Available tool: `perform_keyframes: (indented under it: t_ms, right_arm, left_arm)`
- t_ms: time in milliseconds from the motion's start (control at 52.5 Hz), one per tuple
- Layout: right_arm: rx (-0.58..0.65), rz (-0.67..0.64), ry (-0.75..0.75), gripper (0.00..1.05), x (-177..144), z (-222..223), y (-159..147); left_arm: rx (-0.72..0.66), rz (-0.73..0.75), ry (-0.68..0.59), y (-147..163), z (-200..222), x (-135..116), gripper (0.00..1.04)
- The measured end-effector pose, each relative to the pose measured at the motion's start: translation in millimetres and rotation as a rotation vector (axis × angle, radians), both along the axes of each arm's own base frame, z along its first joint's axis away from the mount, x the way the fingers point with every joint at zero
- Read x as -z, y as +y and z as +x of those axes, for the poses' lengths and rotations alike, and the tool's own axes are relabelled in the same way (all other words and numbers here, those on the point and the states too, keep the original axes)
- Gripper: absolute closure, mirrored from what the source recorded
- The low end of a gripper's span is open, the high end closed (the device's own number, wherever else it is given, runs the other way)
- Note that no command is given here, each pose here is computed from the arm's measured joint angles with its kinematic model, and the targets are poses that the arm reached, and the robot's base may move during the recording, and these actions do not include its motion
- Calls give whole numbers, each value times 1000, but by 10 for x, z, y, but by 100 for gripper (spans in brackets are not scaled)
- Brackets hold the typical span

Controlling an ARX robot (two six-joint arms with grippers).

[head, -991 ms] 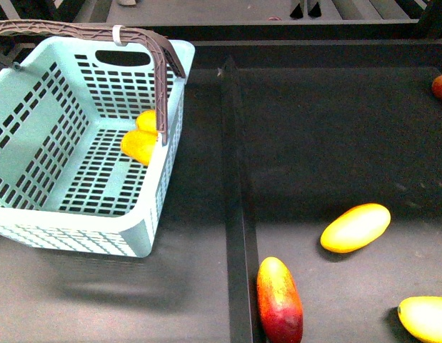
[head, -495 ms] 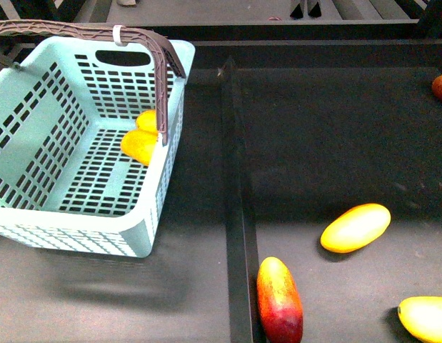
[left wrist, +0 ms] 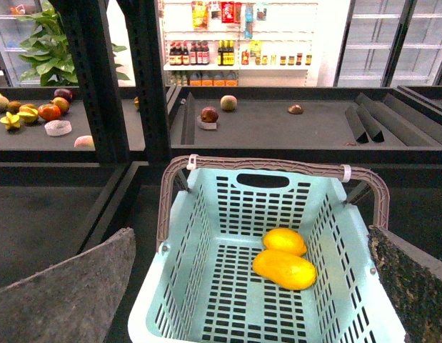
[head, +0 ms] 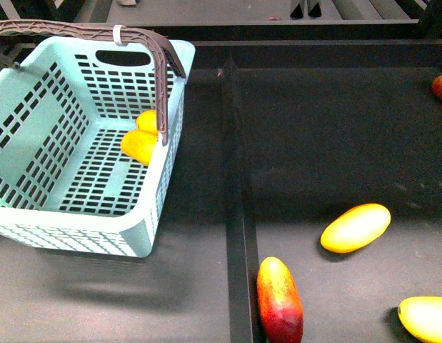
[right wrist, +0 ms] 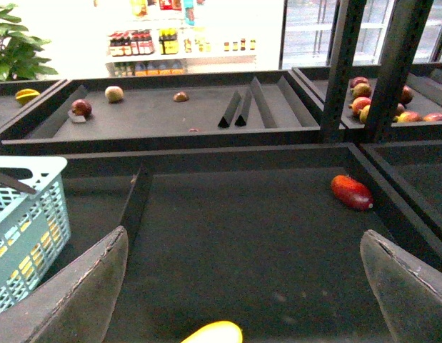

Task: Pick lemon and mango into basket

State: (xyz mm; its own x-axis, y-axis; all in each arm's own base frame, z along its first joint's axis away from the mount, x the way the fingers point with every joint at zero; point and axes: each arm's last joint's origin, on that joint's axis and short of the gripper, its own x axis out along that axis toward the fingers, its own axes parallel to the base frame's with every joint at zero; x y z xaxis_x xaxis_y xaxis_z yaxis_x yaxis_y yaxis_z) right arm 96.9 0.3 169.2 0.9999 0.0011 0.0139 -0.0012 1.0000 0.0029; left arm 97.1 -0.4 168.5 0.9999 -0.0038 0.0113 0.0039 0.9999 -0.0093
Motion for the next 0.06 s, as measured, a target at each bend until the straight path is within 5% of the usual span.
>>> perform_keyframes:
  t_ms: [57]
  right_arm:
    - [0, 0, 0, 9, 0, 0, 0]
  left_arm:
    - [0, 0, 0, 0, 0, 0, 7]
